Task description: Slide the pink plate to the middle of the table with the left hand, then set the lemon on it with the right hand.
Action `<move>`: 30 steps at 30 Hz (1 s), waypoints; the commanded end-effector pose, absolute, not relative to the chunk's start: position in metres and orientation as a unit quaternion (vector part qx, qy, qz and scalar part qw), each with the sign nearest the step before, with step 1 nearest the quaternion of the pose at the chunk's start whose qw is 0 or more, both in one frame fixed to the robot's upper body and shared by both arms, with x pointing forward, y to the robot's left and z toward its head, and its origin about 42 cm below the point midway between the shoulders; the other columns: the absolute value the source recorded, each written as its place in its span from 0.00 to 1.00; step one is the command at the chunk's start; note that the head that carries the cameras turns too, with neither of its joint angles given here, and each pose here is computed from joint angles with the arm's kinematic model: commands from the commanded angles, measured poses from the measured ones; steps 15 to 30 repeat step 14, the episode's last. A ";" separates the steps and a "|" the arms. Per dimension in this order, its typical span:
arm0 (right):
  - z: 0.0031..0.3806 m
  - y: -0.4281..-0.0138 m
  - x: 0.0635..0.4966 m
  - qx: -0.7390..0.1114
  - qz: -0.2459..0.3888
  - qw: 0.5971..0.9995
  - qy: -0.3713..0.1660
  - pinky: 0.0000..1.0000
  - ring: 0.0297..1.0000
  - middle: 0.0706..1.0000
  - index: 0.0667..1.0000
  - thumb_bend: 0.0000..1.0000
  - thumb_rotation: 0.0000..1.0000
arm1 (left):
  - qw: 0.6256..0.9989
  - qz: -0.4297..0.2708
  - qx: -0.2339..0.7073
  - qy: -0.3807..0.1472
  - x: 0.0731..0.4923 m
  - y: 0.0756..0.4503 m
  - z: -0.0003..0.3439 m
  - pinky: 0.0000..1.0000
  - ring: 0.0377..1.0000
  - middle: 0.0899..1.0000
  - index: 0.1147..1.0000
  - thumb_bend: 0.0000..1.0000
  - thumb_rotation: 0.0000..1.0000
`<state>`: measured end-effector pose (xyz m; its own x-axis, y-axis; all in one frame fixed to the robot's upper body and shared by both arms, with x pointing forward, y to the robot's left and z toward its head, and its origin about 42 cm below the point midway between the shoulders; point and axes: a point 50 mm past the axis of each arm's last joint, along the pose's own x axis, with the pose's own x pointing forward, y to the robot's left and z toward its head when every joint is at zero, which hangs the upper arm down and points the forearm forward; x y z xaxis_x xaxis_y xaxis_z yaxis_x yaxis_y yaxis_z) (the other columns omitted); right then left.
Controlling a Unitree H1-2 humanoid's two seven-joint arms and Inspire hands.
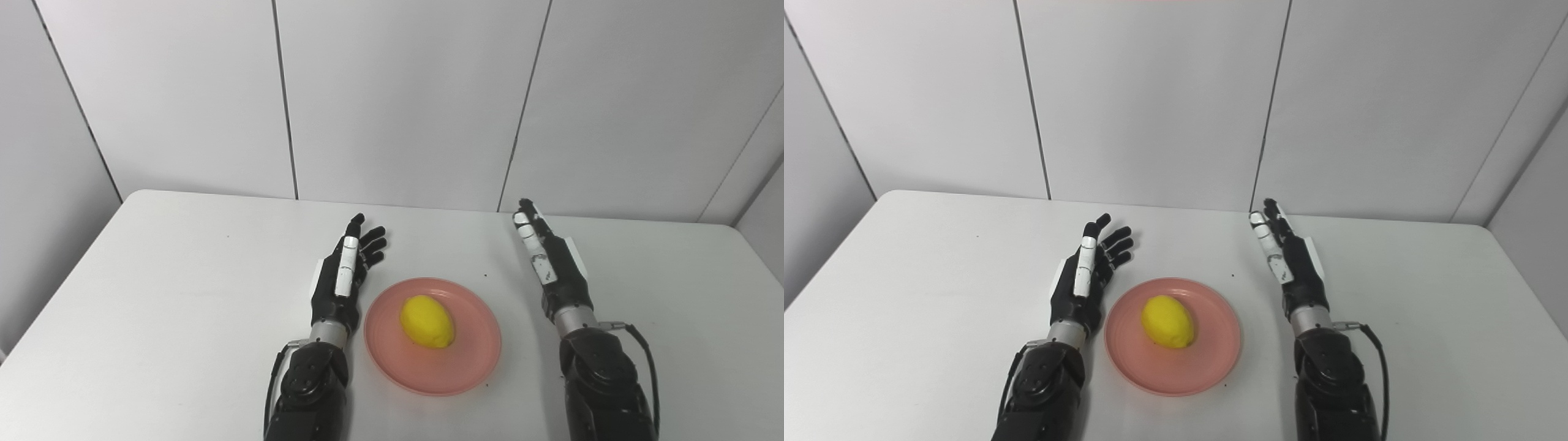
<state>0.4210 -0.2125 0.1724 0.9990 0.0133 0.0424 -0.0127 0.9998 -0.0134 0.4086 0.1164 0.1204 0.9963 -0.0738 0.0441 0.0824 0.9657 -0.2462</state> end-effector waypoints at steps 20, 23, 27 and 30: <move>0.118 -0.191 0.418 0.167 -0.049 0.985 0.005 1.00 1.00 1.00 1.00 0.71 0.96 | 1.000 -0.005 -0.030 0.008 0.416 0.143 0.098 1.00 1.00 1.00 0.98 0.83 0.93; 0.118 -0.191 0.418 0.167 -0.049 0.985 0.005 1.00 1.00 1.00 1.00 0.71 0.96 | 1.000 -0.005 -0.030 0.008 0.416 0.143 0.098 1.00 1.00 1.00 0.98 0.83 0.93; 0.118 -0.191 0.418 0.167 -0.049 0.985 0.005 1.00 1.00 1.00 1.00 0.71 0.96 | 1.000 -0.005 -0.030 0.008 0.416 0.143 0.098 1.00 1.00 1.00 0.98 0.83 0.93; 0.118 -0.191 0.418 0.167 -0.049 0.985 0.005 1.00 1.00 1.00 1.00 0.71 0.96 | 1.000 -0.005 -0.030 0.008 0.416 0.143 0.098 1.00 1.00 1.00 0.98 0.83 0.93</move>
